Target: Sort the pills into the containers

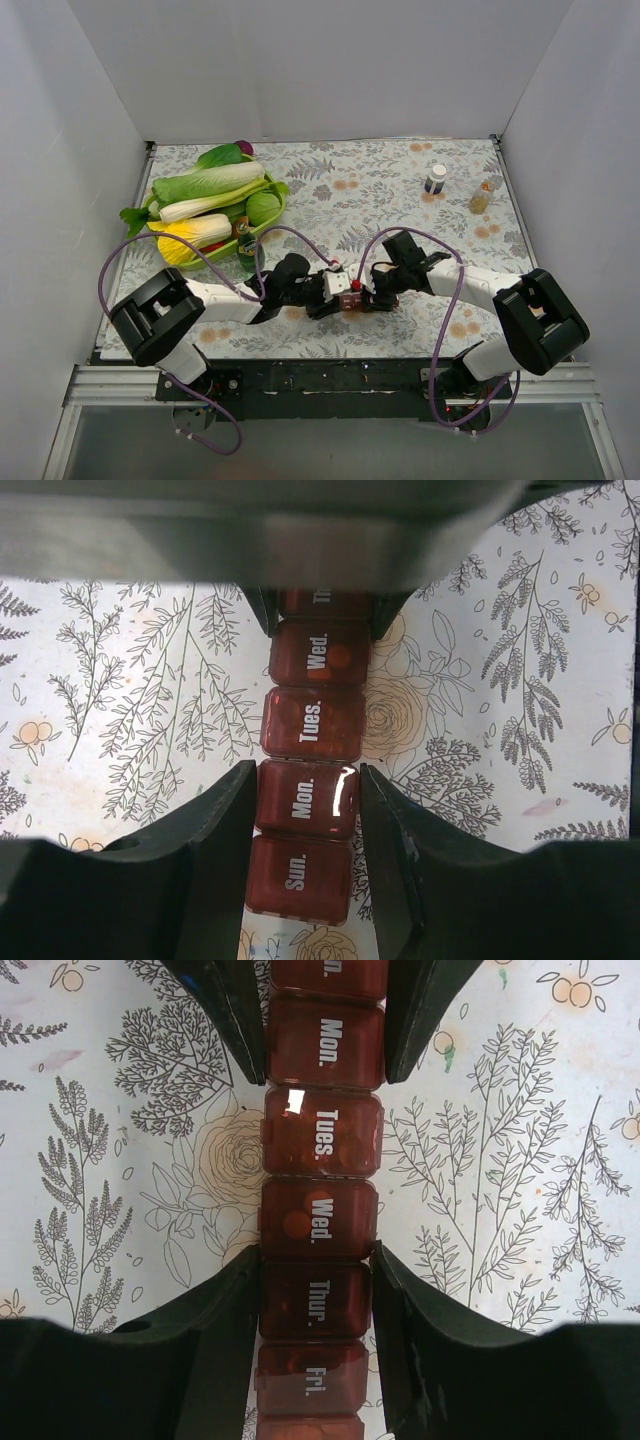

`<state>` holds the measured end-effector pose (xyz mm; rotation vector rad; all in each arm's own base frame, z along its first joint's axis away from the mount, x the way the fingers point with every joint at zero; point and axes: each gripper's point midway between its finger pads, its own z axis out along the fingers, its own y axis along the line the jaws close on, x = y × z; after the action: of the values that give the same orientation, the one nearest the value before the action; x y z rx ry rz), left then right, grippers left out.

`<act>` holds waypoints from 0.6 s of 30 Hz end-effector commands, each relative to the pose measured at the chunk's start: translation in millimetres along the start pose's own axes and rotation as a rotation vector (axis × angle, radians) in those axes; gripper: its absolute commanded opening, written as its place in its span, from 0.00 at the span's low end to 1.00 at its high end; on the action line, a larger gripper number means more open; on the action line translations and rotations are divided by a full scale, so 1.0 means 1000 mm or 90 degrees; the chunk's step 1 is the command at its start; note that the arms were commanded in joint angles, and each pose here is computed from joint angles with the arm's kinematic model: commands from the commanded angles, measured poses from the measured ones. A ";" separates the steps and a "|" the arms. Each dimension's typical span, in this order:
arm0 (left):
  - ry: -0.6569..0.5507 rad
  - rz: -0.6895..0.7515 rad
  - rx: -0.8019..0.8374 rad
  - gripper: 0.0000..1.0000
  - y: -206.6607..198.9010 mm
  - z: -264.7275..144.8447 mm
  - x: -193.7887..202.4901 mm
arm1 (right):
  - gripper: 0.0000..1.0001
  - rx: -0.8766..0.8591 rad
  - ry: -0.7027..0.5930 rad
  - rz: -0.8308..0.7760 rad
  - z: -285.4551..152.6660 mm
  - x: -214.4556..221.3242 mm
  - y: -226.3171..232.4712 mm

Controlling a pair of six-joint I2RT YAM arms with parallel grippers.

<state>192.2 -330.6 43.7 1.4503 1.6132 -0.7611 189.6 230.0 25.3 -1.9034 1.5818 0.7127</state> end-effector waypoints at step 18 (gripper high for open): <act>-0.005 -0.171 0.097 0.10 -0.010 -0.011 -0.001 | 0.32 0.012 0.046 -0.017 0.005 0.019 0.002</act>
<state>191.3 -322.0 46.2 1.3495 1.7443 -0.9424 189.8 234.9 24.7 -1.9174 1.5472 0.6944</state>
